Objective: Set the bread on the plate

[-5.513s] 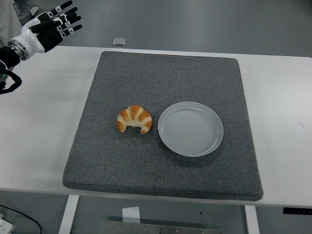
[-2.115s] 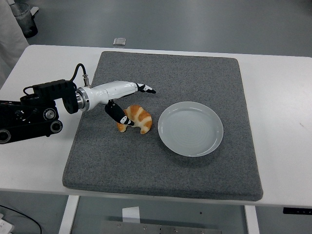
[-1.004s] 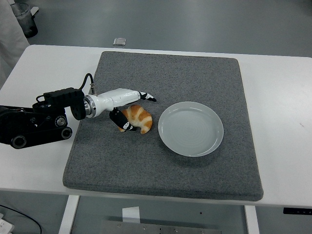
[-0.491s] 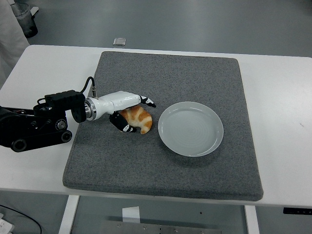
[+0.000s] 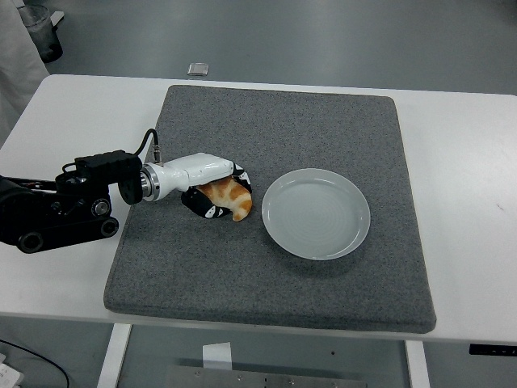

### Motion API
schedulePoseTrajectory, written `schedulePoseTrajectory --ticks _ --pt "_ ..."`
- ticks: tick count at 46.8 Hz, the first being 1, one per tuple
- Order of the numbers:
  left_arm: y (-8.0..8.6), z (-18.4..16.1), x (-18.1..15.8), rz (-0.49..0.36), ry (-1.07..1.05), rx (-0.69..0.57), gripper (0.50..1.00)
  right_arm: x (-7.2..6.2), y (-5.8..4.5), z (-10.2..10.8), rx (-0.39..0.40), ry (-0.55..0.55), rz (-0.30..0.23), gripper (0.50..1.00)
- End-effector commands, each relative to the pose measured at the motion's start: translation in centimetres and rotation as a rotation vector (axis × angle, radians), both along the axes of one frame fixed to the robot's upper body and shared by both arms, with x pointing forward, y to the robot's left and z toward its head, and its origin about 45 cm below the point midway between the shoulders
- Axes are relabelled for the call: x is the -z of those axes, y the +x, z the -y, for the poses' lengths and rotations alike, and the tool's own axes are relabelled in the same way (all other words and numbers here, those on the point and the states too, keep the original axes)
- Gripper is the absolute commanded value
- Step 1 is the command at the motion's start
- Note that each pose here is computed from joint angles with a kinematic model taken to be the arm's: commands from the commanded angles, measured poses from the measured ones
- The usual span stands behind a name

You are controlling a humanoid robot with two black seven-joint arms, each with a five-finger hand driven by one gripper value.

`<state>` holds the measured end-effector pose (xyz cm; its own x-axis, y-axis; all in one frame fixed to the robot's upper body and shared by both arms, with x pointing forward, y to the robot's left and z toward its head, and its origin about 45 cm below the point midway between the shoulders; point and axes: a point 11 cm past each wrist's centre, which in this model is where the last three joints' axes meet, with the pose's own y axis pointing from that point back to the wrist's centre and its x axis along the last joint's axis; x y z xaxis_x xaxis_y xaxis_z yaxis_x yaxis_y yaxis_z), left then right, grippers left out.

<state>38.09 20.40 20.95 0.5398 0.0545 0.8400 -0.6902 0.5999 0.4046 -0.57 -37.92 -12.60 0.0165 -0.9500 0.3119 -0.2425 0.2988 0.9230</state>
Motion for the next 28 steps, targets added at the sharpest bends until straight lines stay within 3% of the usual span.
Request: schedulePoseTrajectory --ticks 1,8,15,28 --pt "0.0 0.0 0.0 -0.001 0.001 0.001 0.557 0.0 0.0 0.0 0.000 0.000 0.000 0.932" --pt "0.0 0.0 -0.1 0.002 0.002 0.004 0.500 0.0 0.0 0.0 0.000 0.000 0.000 0.932" --pt "0.2 -0.1 -0.7 0.009 0.006 0.011 0.500 0.0 0.0 0.0 0.000 0.000 0.000 0.932" --pt "2.6 -1.8 -6.3 0.084 0.027 0.015 0.500 0.0 0.0 0.0 0.000 0.000 0.000 0.932"
